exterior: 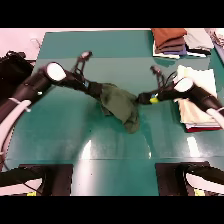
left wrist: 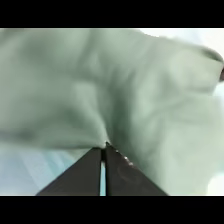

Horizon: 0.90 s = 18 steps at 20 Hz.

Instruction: Fold the shirts.

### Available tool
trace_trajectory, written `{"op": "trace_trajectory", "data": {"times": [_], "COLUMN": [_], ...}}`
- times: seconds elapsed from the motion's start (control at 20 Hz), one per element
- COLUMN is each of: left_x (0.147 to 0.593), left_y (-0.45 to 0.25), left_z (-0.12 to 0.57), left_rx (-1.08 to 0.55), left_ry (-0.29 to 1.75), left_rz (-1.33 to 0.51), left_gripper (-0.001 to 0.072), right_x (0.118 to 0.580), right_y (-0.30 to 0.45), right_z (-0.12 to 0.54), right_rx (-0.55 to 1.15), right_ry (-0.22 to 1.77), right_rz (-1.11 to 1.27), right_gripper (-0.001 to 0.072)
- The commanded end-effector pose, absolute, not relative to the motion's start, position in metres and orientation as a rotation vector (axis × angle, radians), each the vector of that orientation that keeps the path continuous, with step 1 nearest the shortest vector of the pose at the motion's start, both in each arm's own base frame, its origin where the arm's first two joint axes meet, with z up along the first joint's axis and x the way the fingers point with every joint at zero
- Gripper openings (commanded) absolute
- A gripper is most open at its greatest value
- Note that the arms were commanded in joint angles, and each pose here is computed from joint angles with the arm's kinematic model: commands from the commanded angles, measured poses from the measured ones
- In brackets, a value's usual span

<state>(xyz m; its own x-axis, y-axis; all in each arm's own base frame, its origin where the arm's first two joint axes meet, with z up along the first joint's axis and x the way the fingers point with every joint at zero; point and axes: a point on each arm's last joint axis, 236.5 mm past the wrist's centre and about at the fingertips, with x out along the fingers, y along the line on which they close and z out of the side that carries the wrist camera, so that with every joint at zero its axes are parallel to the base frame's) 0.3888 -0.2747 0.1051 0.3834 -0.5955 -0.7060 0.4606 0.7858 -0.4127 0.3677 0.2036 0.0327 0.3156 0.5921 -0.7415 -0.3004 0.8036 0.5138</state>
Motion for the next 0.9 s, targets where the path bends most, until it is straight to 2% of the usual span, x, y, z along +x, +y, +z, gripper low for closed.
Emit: {"op": "trace_trajectory", "data": {"times": [0.0,0.15,0.25,0.35,0.45,0.55,0.7,0.85], "left_x": [0.384,0.335,0.302,0.287,0.285,0.291,0.293,0.285], "left_y": [-0.25,-0.225,-0.219,-0.227,-0.248,-0.273,-0.305,-0.317], "left_z": [0.237,0.381,0.429,0.44,0.417,0.368,0.26,0.146], "left_rx": [-0.07,-0.077,-0.085,-0.081,-0.048,0.006,0.112,0.206], "left_ry": [0.642,0.31,0.192,0.169,0.243,0.4,0.735,1.059], "left_rz": [-0.67,-0.694,-0.725,-0.766,-0.813,-0.856,-0.904,-0.91], "left_gripper": [0.0024,0.0024,0.0024,0.0023,0.0023,0.0023,0.0024,0.0025], "right_x": [0.366,0.337,0.317,0.305,0.303,0.306,0.309,0.317], "right_y": [0.17,0.136,0.126,0.128,0.134,0.145,0.174,0.186], "right_z": [0.145,0.269,0.317,0.335,0.324,0.288,0.212,0.149], "right_rx": [0.152,0.157,0.134,0.136,0.145,0.159,0.176,0.214], "right_ry": [0.918,0.703,0.593,0.562,0.612,0.735,0.941,1.06], "right_rz": [0.629,0.569,0.552,0.557,0.574,0.606,0.665,0.653], "right_gripper": [0.002,0.002,0.002,0.0019,0.0019,0.002,0.002,0.002]}}
